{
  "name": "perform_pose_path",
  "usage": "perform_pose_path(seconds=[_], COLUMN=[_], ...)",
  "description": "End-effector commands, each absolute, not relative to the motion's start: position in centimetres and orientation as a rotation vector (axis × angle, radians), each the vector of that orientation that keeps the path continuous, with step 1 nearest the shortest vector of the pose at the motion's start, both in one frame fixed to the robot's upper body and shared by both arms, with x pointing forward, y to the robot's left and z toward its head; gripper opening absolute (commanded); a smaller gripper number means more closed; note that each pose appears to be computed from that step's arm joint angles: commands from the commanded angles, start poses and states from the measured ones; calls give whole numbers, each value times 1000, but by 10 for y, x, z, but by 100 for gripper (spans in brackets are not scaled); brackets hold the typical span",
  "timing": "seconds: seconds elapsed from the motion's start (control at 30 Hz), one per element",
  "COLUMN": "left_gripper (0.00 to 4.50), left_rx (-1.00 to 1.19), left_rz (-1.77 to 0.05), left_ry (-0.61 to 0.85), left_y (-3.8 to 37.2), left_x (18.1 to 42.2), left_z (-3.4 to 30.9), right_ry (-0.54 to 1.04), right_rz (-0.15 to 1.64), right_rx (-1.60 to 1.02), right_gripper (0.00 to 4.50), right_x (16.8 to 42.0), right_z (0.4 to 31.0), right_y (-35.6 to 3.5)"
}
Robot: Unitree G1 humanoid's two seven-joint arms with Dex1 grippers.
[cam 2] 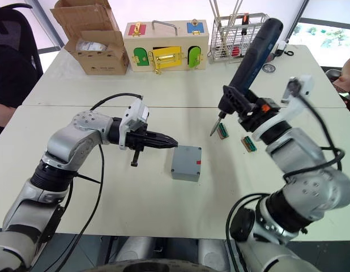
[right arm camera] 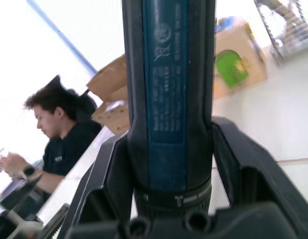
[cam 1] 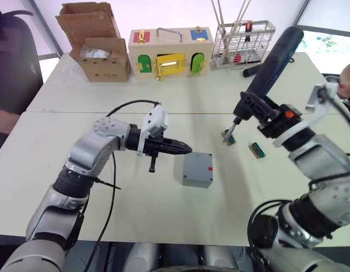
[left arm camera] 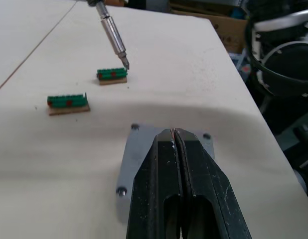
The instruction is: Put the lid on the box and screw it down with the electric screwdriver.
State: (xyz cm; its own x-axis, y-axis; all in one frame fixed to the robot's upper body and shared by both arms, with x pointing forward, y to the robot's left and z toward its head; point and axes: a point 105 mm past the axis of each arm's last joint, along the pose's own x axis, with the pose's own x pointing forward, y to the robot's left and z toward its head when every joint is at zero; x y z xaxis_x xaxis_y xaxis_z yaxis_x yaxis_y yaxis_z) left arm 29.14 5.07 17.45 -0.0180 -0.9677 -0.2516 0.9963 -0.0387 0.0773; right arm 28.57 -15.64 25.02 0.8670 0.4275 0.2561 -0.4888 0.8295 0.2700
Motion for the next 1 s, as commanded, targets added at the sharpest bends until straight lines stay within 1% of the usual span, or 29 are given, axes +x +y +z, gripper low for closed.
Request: perform_pose_path(seconds=[0.03, 0.17, 0.33, 0.5, 0.77, 1.0], left_gripper=[0, 0, 0, 0, 0, 0], left_rx=[326, 373, 421, 455, 461, 465], left_rz=[-1626, -1633, -1616, -1611, -1623, -1625], left_ry=[122, 151, 169, 182, 179, 172], left_y=[47, 46, 42, 40, 39, 37], left_x=[286, 284, 292, 297, 296, 295], left_z=[173, 161, 147, 138, 138, 139], right_ry=[-315, -307, -305, -317, -317, -314], right_rz=[547, 597, 596, 585, 564, 551], right_rx=[222, 139, 65, 54, 11, 3], right_gripper=[193, 193, 193, 193, 193, 193], right_x=[269, 263, 264, 266, 271, 272], right_z=[261, 246, 232, 226, 217, 215], right_y=[-135, -115, -108, -106, -109, -116])
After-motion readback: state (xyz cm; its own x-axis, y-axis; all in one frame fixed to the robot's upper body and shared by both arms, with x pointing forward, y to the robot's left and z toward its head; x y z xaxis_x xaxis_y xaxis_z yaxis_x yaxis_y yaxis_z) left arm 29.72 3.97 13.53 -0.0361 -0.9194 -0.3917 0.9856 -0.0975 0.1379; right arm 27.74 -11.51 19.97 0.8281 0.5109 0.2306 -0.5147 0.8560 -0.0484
